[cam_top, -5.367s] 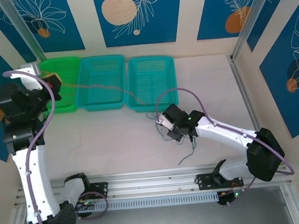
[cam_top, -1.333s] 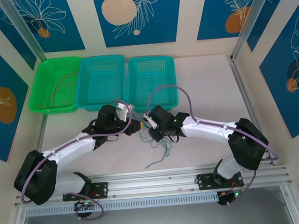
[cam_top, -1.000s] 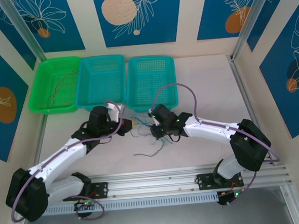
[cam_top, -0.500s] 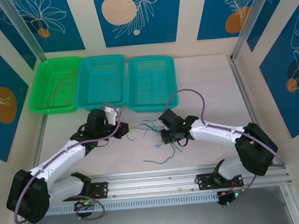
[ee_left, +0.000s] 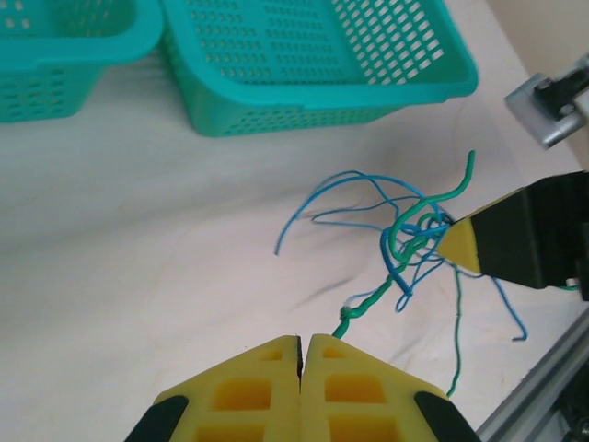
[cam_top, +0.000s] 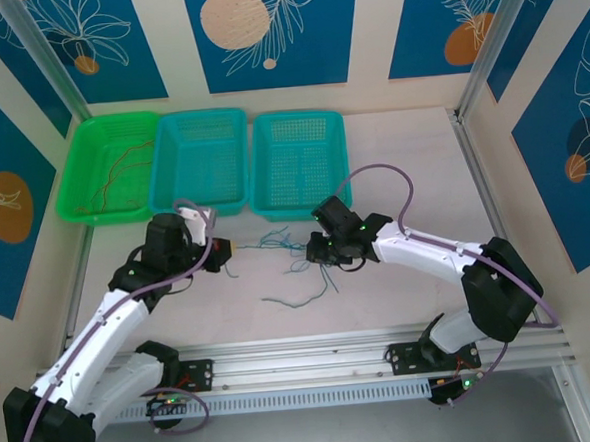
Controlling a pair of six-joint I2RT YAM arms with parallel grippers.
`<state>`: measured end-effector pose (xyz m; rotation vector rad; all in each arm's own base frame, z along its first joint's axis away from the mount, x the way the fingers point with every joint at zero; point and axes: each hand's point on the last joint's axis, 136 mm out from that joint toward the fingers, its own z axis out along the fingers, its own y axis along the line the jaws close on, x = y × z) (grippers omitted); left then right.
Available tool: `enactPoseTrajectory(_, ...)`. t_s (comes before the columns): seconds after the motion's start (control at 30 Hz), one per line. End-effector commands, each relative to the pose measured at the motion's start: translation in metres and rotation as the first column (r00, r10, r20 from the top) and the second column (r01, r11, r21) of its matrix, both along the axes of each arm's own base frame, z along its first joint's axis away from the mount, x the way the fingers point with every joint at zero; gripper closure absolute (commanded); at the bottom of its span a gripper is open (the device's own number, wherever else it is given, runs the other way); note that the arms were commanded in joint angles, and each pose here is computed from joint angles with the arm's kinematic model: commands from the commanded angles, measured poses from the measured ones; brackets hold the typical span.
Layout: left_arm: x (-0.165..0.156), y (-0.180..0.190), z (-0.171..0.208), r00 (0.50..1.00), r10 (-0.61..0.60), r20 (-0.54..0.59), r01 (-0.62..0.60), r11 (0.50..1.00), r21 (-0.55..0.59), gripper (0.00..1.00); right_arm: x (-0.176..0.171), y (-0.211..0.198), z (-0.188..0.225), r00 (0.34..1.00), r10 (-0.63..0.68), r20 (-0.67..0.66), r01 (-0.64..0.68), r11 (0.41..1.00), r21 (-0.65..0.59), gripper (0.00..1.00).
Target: Untangle the cables
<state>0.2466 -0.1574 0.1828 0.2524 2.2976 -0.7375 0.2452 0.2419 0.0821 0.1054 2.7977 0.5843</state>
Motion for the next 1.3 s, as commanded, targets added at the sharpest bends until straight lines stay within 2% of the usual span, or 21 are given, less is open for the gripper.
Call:
enactPoseTrajectory(0.0,0.026,0.085,0.034,0.930,0.322,0.179,-0.353,0.918,0.181,1.00,-0.062,-0.152,-0.058,0.934,-0.313,-0.171,0.160,0.797,-0.583,0.76)
enactPoseTrajectory(0.1,0.026,0.078,0.031,0.943,0.282,0.177,-0.311,0.935,0.168,1.00,-0.062,-0.150,-0.057,0.943,-0.287,-0.170,0.143,0.808,-0.571,0.72)
enactPoseTrajectory(0.17,0.025,0.050,0.028,0.972,0.174,0.159,-0.189,0.979,0.079,1.00,-0.059,-0.141,-0.054,0.959,-0.235,-0.156,0.116,0.833,-0.541,0.70)
enactPoseTrajectory(0.23,0.024,0.027,0.024,0.985,0.093,0.143,-0.091,0.996,-0.023,1.00,-0.055,-0.127,-0.048,0.978,-0.153,-0.139,0.064,0.863,-0.501,0.67)
enactPoseTrajectory(0.37,0.022,0.006,0.009,0.993,0.021,0.115,-0.006,0.992,-0.130,1.00,-0.049,-0.091,-0.028,0.997,0.030,-0.064,-0.053,0.912,-0.408,0.49)
enactPoseTrajectory(0.47,0.018,-0.006,0.003,0.993,-0.034,0.115,0.054,0.983,-0.175,1.00,-0.047,-0.072,-0.014,0.996,0.084,-0.030,-0.089,0.944,-0.318,0.48)
enactPoseTrajectory(0.53,0.014,-0.016,-0.003,0.991,-0.079,0.104,0.098,0.977,-0.189,0.99,-0.044,-0.070,-0.008,0.996,0.089,-0.005,-0.086,0.949,-0.303,0.52)
enactPoseTrajectory(0.63,0.010,-0.030,-0.018,0.991,-0.119,0.067,0.129,0.977,-0.170,0.82,-0.042,-0.067,-0.008,0.989,0.143,0.021,-0.130,0.945,-0.299,0.54)
enactPoseTrajectory(0.7,0.010,-0.037,-0.025,0.991,-0.123,0.046,0.129,0.978,-0.165,0.66,-0.042,-0.058,-0.008,0.975,0.222,0.026,-0.205,0.935,-0.289,0.59)
enactPoseTrajectory(0.83,0.002,-0.064,-0.031,0.972,-0.227,0.052,0.233,0.950,-0.208,0.35,-0.043,-0.046,-0.007,0.955,0.294,0.044,-0.269,0.918,-0.291,0.68)
enactPoseTrajectory(0.87,-0.001,-0.071,-0.035,0.963,-0.264,0.044,0.268,0.941,-0.206,0.28,-0.041,-0.045,-0.007,0.954,0.297,0.048,-0.270,0.916,-0.295,0.68)
enactPoseTrajectory(0.93,-0.008,-0.085,-0.050,0.943,-0.333,0.002,0.328,0.926,-0.186,0.22,-0.038,-0.044,-0.006,0.952,0.301,0.056,-0.270,0.912,-0.310,0.66)
enactPoseTrajectory(1.03,-0.022,-0.105,-0.076,0.900,-0.429,-0.081,0.419,0.901,-0.113,0.21,-0.032,-0.042,-0.006,0.945,0.319,0.068,-0.281,0.902,-0.329,0.65)
enactPoseTrajectory(1.13,-0.023,-0.116,-0.107,0.895,-0.415,-0.164,0.423,0.906,0.015,0.21,-0.030,-0.039,-0.006,0.945,0.320,0.067,-0.281,0.901,-0.331,0.66)
enactPoseTrajectory(1.27,-0.015,-0.123,-0.137,0.916,-0.364,-0.171,0.388,0.910,0.142,0.25,-0.032,-0.037,-0.009,0.947,0.316,0.059,-0.281,0.903,-0.324,0.66)
